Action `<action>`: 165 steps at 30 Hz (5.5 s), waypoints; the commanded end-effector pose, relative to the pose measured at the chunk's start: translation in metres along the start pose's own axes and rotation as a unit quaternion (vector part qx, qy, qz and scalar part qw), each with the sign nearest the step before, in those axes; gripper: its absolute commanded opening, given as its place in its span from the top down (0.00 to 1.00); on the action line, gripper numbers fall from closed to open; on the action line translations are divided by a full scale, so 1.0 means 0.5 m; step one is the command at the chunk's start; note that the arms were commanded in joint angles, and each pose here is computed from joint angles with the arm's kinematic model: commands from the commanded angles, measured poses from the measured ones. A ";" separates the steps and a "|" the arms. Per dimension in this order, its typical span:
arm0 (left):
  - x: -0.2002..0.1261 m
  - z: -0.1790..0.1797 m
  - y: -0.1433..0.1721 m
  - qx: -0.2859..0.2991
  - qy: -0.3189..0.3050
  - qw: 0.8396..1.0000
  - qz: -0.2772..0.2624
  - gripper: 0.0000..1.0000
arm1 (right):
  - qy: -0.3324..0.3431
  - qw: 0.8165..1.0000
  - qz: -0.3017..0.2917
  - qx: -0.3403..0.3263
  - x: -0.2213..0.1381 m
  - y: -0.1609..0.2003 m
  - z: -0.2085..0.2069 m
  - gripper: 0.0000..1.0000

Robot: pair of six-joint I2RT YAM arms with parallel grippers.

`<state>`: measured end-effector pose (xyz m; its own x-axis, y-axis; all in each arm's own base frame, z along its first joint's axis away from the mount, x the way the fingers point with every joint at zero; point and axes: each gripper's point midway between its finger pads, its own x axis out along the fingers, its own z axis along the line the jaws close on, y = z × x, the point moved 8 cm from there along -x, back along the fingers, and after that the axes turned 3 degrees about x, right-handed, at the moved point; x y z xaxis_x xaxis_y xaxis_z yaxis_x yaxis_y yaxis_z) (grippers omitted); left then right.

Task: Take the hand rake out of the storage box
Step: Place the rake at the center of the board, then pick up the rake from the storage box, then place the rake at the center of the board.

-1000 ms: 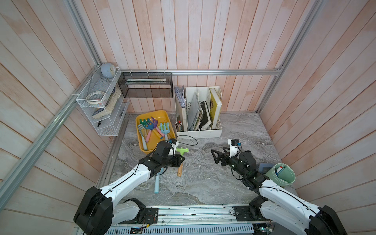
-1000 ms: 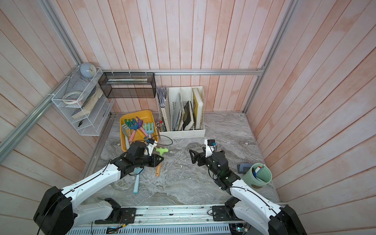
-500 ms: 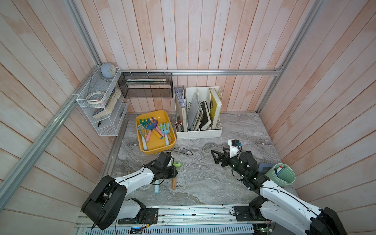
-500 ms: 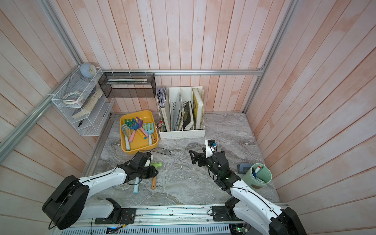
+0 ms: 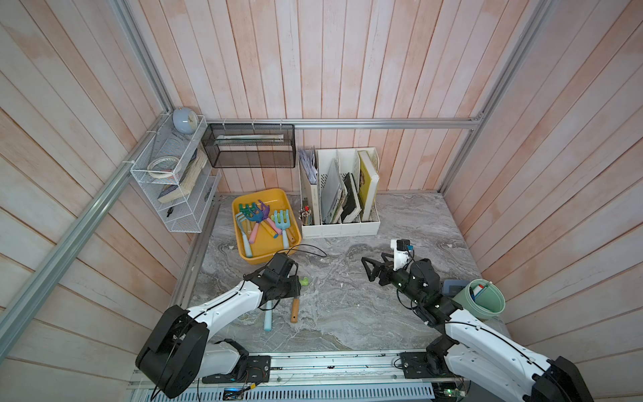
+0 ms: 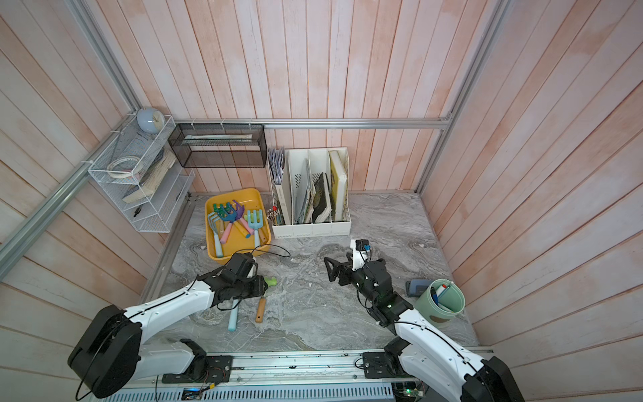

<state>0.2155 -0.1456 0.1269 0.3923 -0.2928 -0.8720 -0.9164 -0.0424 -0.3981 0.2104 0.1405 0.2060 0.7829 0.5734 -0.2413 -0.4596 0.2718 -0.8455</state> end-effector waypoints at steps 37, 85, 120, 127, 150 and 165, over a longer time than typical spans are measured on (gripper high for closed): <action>0.051 0.017 0.100 -0.009 -0.134 0.990 0.043 0.73 | -0.022 1.000 0.005 0.017 -0.022 0.014 0.002 0.02; 0.024 0.244 -0.427 -0.115 -0.262 0.953 -0.100 0.51 | -0.010 1.000 0.010 -0.013 0.001 0.029 -0.012 0.02; 0.125 0.336 -0.404 -0.160 -0.345 0.924 -0.047 0.85 | 0.027 0.999 0.020 -0.023 0.024 0.036 -0.034 0.02; -0.012 0.251 -0.450 -0.111 -0.296 0.938 -0.142 0.90 | 0.010 1.000 0.022 -0.014 0.025 0.034 -0.026 0.02; 0.017 -0.204 -0.066 0.019 0.367 0.923 -0.116 0.99 | 0.030 0.997 0.020 0.065 -0.008 0.014 -0.025 0.02; 0.143 -0.150 0.017 -0.043 0.217 0.975 0.017 0.76 | 0.053 0.995 0.048 0.072 0.011 0.039 -0.041 0.03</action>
<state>0.2263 -0.2380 0.0845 0.2995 -0.7066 -0.6411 -0.9356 -0.0860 -0.3424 0.2095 0.1327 0.1696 0.7535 0.5297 -0.3895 -0.5986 0.3077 -0.7396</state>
